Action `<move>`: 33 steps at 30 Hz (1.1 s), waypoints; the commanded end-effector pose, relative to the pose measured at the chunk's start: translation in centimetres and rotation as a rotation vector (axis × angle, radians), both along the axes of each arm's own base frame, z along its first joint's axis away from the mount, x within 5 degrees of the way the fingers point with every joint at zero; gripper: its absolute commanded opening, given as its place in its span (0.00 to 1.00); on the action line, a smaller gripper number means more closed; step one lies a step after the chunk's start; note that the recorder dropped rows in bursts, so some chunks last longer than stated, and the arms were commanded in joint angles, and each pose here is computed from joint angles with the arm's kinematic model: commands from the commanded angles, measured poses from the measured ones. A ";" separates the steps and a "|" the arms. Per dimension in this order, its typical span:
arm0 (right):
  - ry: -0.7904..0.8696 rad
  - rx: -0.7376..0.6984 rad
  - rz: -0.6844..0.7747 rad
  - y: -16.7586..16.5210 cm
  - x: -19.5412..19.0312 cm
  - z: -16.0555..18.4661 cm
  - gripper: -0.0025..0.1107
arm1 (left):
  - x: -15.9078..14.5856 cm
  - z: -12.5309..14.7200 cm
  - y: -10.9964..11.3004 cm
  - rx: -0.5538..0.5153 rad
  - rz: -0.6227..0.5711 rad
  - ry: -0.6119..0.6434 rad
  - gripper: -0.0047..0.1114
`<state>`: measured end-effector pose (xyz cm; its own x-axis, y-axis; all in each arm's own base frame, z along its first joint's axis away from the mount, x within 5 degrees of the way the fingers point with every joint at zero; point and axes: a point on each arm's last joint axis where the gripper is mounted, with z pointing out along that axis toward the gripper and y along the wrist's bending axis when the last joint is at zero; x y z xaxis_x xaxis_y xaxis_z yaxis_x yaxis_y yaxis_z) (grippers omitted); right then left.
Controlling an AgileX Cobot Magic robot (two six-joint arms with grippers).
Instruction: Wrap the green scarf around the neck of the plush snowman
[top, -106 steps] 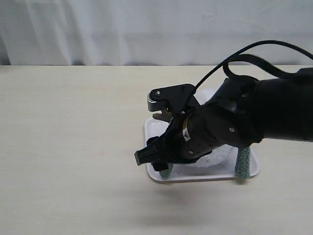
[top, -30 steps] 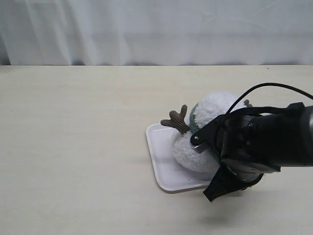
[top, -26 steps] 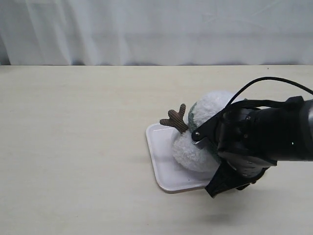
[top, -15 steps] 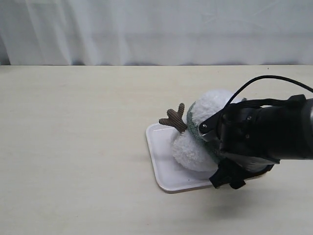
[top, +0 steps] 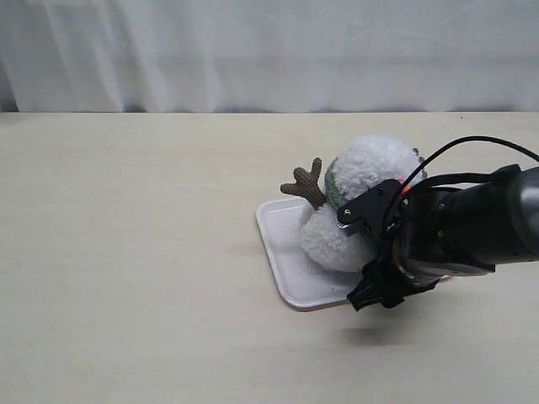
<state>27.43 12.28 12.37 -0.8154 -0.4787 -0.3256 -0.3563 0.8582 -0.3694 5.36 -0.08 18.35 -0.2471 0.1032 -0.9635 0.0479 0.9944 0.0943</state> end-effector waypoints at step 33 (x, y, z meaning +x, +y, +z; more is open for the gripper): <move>-0.025 -0.105 -0.082 -3.2 -3.2 8.2 0.62 | 0.0 0.0 -0.1 -0.003 -0.010 -0.010 0.04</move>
